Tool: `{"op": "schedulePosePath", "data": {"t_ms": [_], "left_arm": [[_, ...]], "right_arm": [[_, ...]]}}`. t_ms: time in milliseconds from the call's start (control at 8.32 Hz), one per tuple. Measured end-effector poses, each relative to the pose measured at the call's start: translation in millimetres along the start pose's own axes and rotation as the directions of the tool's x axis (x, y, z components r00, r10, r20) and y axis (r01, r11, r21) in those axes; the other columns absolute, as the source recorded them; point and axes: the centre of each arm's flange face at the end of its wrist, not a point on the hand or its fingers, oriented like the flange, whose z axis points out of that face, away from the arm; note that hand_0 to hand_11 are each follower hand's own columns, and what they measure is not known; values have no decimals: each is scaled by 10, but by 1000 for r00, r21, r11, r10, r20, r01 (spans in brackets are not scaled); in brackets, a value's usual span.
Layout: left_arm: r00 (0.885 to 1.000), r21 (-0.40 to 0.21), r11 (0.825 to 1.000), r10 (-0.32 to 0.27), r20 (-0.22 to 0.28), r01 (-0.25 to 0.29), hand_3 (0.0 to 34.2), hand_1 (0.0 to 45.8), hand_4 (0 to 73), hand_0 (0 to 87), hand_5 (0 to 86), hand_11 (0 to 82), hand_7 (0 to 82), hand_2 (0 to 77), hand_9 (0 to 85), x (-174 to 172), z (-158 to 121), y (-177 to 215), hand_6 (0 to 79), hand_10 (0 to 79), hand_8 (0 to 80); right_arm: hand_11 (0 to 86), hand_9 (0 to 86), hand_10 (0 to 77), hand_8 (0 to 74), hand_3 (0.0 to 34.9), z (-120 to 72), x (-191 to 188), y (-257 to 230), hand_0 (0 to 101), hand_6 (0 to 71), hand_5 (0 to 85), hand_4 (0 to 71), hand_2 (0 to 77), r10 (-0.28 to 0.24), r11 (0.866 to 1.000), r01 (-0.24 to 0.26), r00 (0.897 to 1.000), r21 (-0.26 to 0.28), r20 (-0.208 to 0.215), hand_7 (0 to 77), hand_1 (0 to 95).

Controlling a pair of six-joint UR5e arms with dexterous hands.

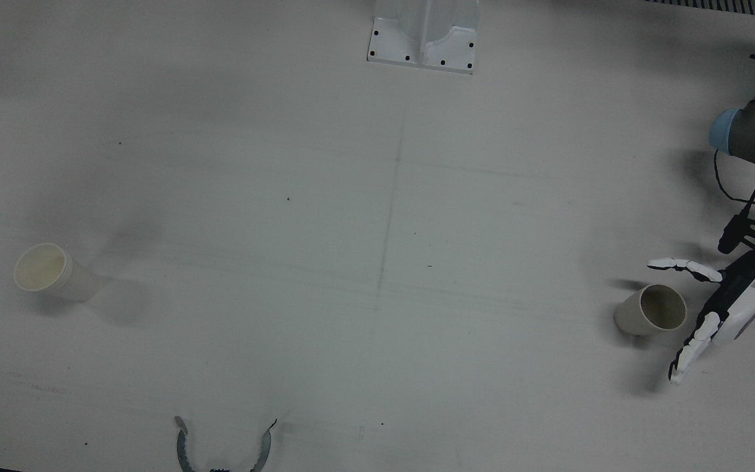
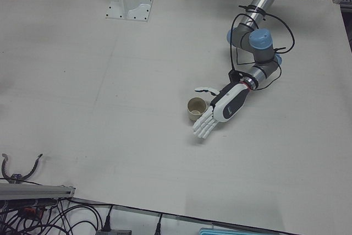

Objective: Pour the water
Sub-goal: 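Move the left hand to the beige cup and close fingers around it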

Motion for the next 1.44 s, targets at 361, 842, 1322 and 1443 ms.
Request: {"op": "schedulePosePath", "data": {"t_ms": [361,842,1322,1443], "left_arm": [[1000,4,1000,-9,3,9,50,229,11,508,5,11,5,180,11,-84,68,-86,0,0,0],[1000,-2,1000,-10,2,10,71,240,11,507,5,11,5,180,11,-92,94,-67,0,0,0],[1000,3,1000,-8,6,8,71,240,11,514,5,11,5,191,11,-100,120,-66,0,0,0],[1000,3,1000,-9,6,9,71,240,11,512,5,11,5,191,11,-97,156,-52,0,0,0]], "right_arm": [[5,5,0,5,45,2,1,2,466,5,5,5,114,-1,1000,1,1000,0,0,11,153],[5,5,0,5,39,-5,8,-22,464,5,5,5,114,-1,1000,1,1000,5,-1,11,147],[5,5,0,5,39,-8,9,-35,461,5,5,5,114,-2,1000,2,1000,8,-1,11,147],[5,5,0,5,39,-13,11,-41,461,5,5,5,114,-3,1000,3,1000,9,-2,11,147]]}}
